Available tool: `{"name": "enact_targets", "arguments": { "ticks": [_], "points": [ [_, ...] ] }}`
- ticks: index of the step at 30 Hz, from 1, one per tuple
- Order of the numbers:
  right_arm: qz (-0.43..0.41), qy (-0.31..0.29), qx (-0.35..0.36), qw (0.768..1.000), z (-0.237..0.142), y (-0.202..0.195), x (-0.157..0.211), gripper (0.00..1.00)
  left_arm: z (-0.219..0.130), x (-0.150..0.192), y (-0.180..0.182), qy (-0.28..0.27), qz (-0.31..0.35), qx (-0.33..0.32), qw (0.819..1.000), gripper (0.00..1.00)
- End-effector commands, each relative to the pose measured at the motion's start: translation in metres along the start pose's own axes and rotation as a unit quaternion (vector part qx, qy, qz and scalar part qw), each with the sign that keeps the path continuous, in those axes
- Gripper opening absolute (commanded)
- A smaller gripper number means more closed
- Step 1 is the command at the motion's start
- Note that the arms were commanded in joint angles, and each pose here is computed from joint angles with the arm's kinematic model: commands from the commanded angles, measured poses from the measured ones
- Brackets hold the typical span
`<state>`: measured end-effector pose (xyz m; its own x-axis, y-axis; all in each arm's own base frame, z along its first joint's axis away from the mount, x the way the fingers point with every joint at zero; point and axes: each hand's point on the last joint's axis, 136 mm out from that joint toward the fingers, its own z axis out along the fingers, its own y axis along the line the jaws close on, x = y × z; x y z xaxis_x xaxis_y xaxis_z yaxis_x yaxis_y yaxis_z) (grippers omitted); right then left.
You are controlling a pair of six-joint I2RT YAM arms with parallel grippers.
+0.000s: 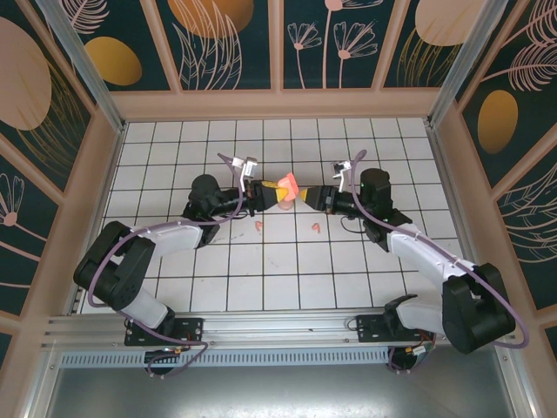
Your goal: Insert the wireless bluetooth earbuds into the charging case
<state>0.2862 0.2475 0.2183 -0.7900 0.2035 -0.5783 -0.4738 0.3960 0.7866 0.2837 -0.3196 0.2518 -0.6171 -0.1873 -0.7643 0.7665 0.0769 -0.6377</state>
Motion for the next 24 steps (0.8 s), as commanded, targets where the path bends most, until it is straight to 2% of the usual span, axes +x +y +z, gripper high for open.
{"name": "enact_targets", "arguments": {
  "ticks": [1,24],
  "points": [
    [0.002,-0.028,-0.055,0.998,-0.004,0.024,-0.015,0.45,-0.004,-0.015,-0.018,-0.043,0.019,0.031,0.998,0.00],
    [0.018,-0.032,-0.107,0.994,0.003,0.046,-0.030,0.40,0.003,-0.016,-0.021,-0.058,0.013,0.050,0.997,0.00]
  ]
}}
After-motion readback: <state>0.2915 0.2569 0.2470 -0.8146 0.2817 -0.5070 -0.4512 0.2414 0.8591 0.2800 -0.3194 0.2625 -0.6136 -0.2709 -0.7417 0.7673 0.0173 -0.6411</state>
